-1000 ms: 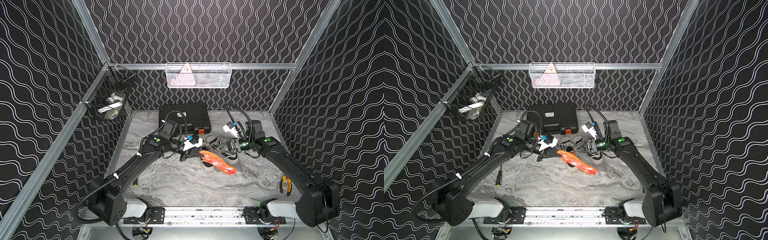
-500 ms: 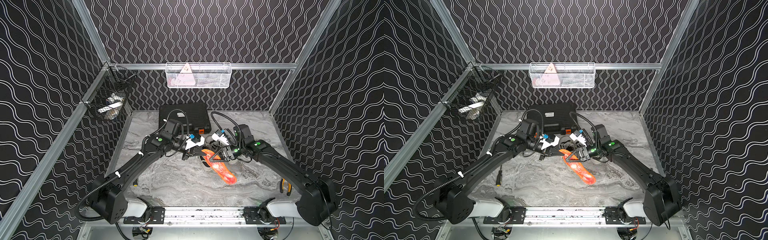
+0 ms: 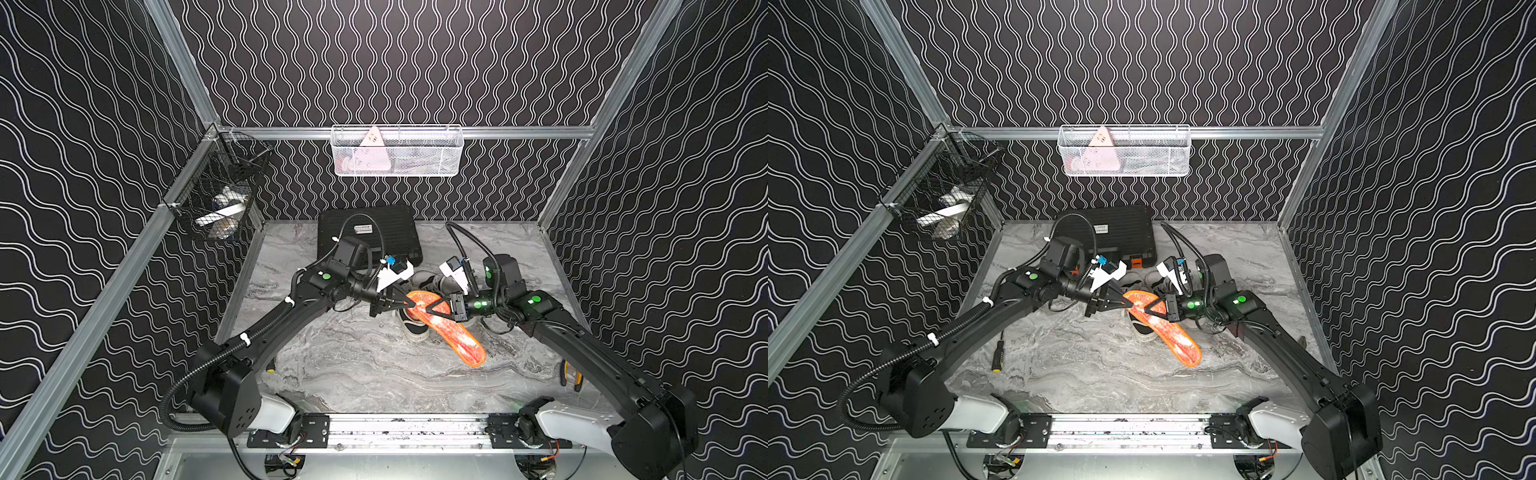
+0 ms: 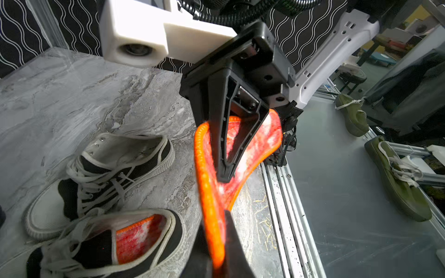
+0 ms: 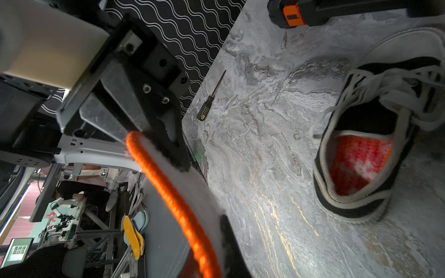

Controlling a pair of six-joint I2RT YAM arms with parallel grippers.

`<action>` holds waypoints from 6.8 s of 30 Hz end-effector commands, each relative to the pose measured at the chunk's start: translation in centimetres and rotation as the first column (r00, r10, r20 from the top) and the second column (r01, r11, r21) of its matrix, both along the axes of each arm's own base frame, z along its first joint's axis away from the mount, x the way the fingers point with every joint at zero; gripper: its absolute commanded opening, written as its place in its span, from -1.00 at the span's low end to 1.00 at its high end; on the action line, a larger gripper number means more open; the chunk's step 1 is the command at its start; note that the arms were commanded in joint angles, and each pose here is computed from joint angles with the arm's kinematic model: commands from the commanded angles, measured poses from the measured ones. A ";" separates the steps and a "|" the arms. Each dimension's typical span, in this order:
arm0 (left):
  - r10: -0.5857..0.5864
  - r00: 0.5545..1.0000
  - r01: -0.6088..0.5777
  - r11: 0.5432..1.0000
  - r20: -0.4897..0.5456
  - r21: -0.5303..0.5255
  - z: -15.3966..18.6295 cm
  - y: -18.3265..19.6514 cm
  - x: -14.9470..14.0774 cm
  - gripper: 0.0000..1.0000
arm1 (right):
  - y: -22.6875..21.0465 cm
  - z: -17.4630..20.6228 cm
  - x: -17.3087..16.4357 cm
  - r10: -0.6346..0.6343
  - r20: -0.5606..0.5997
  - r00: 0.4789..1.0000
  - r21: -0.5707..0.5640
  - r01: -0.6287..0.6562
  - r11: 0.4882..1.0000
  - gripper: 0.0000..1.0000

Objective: Insert the insole into the shoe

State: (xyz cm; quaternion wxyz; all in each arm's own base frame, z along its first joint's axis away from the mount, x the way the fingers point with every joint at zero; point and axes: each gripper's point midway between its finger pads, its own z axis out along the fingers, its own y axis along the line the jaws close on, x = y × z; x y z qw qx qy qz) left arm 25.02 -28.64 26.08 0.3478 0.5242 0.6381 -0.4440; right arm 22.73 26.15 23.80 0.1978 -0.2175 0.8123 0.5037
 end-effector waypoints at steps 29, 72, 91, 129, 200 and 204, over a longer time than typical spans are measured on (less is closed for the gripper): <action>0.150 0.622 -0.176 0.983 0.768 -0.050 3.8 0.9 1.3 -0.01 | -0.9 1.3 -2.8 0.231 -0.191 0.954 0.043 -0.227 0.973 -0.91; -0.032 0.999 0.032 0.994 -0.002 0.100 1.4 1.0 2.7 0.01 | 0.5 0.7 -1.1 0.173 0.204 0.964 -0.152 -0.144 0.978 -0.90; 0.032 0.953 0.005 0.992 -0.301 0.122 1.3 -0.4 1.9 -1.00 | -1.3 1.9 2.4 0.043 0.519 0.854 -0.261 0.110 0.959 0.27; 0.315 0.664 -0.151 0.945 -0.678 0.291 -1.8 -1.3 6.4 -1.00 | 3.4 -3.3 1.4 0.362 0.823 0.438 -0.518 0.316 0.795 0.50; 0.721 0.692 -0.569 0.573 -0.034 0.590 -13.2 -9.1 15.3 -0.27 | -20.2 -8.2 7.8 -0.649 0.288 0.704 -0.650 0.641 0.407 -0.13; 0.738 0.675 -0.577 0.521 0.009 0.629 -15.0 -9.1 15.8 -0.24 | -19.7 -8.3 7.5 -0.636 0.262 0.726 -0.656 0.617 0.435 -0.13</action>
